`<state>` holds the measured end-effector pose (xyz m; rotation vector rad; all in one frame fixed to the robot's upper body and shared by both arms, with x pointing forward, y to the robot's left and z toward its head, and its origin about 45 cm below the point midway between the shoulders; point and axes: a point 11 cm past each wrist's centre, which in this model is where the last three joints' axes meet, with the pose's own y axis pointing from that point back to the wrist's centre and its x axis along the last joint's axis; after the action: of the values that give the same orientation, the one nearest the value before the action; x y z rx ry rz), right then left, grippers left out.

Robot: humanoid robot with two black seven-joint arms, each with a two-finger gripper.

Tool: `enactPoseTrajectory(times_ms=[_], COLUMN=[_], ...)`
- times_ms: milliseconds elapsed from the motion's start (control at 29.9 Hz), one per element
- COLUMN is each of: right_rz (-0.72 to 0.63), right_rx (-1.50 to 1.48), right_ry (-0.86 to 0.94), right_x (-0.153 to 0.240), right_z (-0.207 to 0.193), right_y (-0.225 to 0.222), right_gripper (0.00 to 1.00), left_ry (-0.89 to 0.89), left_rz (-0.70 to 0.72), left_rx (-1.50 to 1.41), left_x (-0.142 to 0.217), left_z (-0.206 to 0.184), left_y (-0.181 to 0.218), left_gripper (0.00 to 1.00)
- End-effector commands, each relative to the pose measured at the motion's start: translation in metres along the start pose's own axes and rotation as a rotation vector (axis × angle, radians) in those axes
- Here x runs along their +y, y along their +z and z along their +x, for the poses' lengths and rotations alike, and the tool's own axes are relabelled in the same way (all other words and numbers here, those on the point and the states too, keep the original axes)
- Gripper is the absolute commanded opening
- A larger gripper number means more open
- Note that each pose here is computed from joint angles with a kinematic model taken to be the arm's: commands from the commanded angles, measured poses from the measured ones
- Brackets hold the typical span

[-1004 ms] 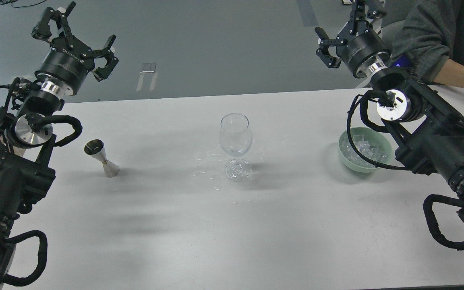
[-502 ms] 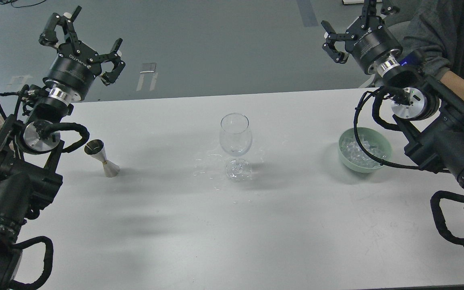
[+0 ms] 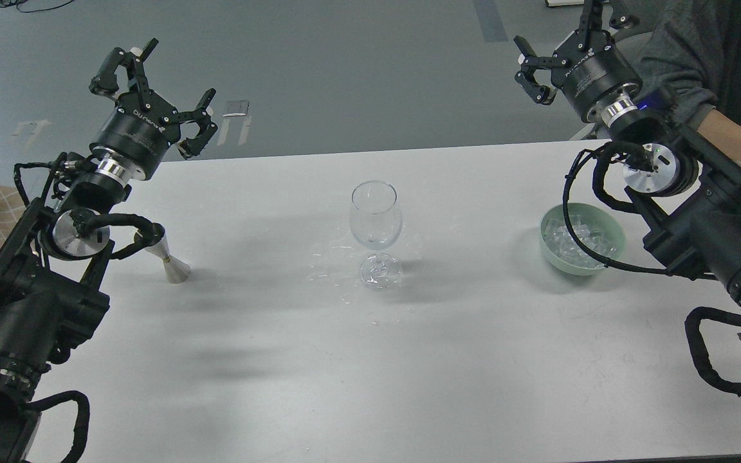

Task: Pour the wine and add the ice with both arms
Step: 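Lower the left gripper beside the jigger and close on it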

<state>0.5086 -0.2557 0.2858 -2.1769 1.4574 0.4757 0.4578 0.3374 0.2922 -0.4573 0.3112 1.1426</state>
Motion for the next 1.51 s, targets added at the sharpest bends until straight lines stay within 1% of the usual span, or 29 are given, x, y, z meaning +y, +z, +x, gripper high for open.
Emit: enactPoseTrajectory(times_ms=[0,100,134,167,201,268,335,402,469,535,569,602,669,736,870,904,971,1004,1138,1305,1473], right_rz=[0.001,-0.002,-0.003,-0.002,-0.004,-0.007,-0.010,-0.013,-0.015,-0.018,-0.019,-0.022,-0.024,-0.025,-0.027,-0.027,-0.028,-0.029,-0.030,-0.031,-0.033], right_rx=[0.002,0.004,0.004,0.004,0.006,0.007,0.010,0.011,0.014,0.014,0.014,0.014,0.013,0.013,0.012,0.012,0.012,0.014,0.015,0.015,0.015], right_ry=[-0.002,-0.002,-0.001,-0.003,-0.003,0.000,0.000,0.001,0.001,0.002,0.003,0.006,0.009,0.010,0.014,0.014,0.015,0.016,0.017,0.019,0.023], right_x=[0.000,0.000,0.000,0.000,0.000,0.001,0.002,0.002,0.002,0.003,0.004,0.005,0.006,0.006,0.007,0.007,0.008,0.008,0.008,0.009,0.010], right_z=[0.000,-0.001,0.000,-0.001,-0.001,0.001,0.001,0.001,0.001,0.002,0.003,0.004,0.005,0.005,0.006,0.006,0.007,0.007,0.007,0.008,0.009], right_y=[-0.001,0.000,0.001,0.001,0.001,0.003,0.004,0.004,0.005,0.006,0.007,0.008,0.009,0.010,0.012,0.012,0.013,0.013,0.013,0.014,0.015], right_gripper=[1.00,1.00,1.00,1.00,1.00,1.00,1.00,1.00,1.00,1.00,1.00,1.00,1.00,1.00,1.00,1.00,1.00,1.00,1.00,1.00,1.00], left_ry=[-0.007,-0.021,-0.005,0.001,0.027,0.057,0.114,0.141,0.160,0.205,0.218,0.251,0.284,0.334,0.333,0.319,0.309,0.339,0.375,0.498,0.580], left_rz=[-0.009,0.009,0.011,0.008,0.000,-0.009,-0.039,-0.035,-0.022,-0.002,-0.001,0.003,0.006,0.049,0.158,0.187,0.195,0.180,0.143,0.116,0.115], left_rx=[-0.115,-0.187,-0.200,-0.203,-0.203,-0.197,-0.187,-0.166,-0.137,-0.052,-0.026,0.030,0.080,0.172,0.349,0.422,0.502,0.546,0.624,0.800,0.862], left_x=[0.017,0.047,0.066,0.075,0.094,0.113,0.148,0.171,0.189,0.224,0.232,0.249,0.263,0.282,0.291,0.291,0.287,0.285,0.261,0.219,0.194], left_z=[0.006,0.007,0.013,0.014,0.020,0.026,0.034,0.035,0.035,0.034,0.033,0.034,0.034,0.034,0.021,0.013,0.003,0.002,0.002,0.004,0.013], left_y=[0.027,0.040,0.044,0.046,0.048,0.049,0.056,0.054,0.050,0.037,0.033,0.021,0.008,-0.021,-0.065,-0.081,-0.100,-0.109,-0.116,-0.132,-0.126], left_gripper=[0.99,0.99,0.99,0.99,0.99,0.99,0.99,0.98,0.98,0.98,0.98,0.98,0.98,0.98,0.96,0.96,0.96,0.96,0.96,0.97,0.98])
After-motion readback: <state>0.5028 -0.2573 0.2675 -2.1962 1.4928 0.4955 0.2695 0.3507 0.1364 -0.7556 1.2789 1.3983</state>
